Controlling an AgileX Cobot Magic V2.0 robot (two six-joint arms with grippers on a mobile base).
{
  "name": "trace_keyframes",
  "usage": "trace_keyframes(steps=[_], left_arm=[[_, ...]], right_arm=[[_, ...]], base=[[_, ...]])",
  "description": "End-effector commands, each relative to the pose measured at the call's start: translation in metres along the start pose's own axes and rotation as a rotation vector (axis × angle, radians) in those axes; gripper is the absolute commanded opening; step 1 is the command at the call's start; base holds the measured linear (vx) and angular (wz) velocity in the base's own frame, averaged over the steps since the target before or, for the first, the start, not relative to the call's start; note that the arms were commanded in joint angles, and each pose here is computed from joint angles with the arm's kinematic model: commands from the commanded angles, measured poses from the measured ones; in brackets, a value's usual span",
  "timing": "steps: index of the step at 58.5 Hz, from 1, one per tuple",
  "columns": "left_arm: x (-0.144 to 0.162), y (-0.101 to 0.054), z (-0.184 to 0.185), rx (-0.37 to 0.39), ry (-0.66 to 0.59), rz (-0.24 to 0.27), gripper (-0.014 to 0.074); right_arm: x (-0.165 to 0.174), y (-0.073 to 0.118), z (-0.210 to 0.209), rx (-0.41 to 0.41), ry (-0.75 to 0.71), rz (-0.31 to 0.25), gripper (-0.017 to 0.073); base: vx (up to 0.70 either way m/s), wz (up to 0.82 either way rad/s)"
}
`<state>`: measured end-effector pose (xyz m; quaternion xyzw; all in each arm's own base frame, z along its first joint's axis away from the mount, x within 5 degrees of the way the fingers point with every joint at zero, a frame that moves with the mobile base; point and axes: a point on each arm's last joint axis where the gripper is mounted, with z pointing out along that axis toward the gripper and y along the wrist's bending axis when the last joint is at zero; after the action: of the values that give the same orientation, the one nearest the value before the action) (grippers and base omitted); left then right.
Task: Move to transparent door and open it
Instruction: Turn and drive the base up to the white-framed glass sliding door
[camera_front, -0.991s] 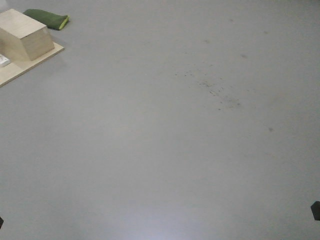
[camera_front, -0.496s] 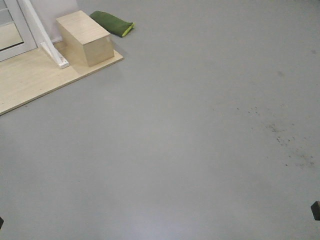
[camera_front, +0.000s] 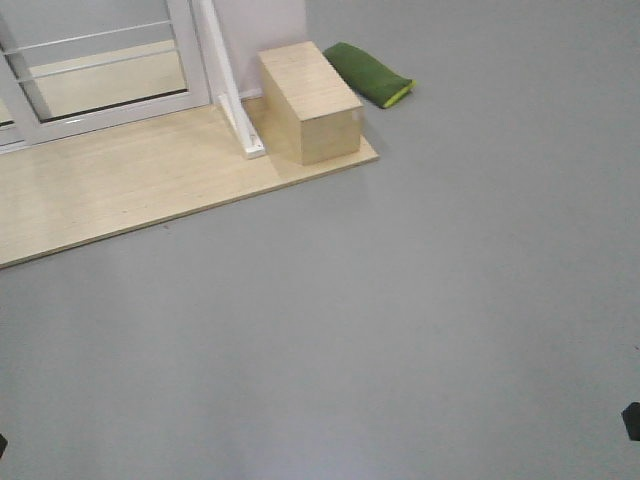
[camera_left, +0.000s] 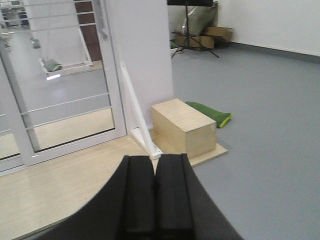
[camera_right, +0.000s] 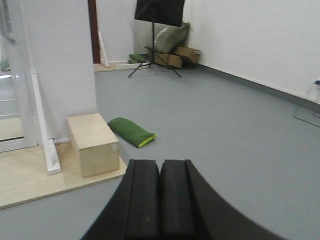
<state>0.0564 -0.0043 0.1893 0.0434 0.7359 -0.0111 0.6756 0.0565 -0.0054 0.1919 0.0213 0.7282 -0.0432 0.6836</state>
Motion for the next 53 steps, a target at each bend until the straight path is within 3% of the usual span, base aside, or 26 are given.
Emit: trace_keyframes(steps=[1,27,53], left_arm=[[-0.0041,-0.0001,0.0009,0.003,-0.067,-0.008,-0.0006],[-0.0041,-0.0001,0.0009,0.003,-0.067,-0.008,-0.0006],[-0.0041,-0.0001,0.0009,0.003,-0.067,-0.008,-0.0006]], right_arm=[[-0.0071,-0.0003,-0.0013,0.006,-0.095,-0.005,-0.0006],[-0.0071,-0.0003,-0.0013,0.006,-0.095,-0.005,-0.0006],[-0.0071,-0.0003,-0.0013,0.006,-0.095,-0.005,-0.0006]], base=[[0.56,0.67],[0.56,0.59],[0.54,0.28]])
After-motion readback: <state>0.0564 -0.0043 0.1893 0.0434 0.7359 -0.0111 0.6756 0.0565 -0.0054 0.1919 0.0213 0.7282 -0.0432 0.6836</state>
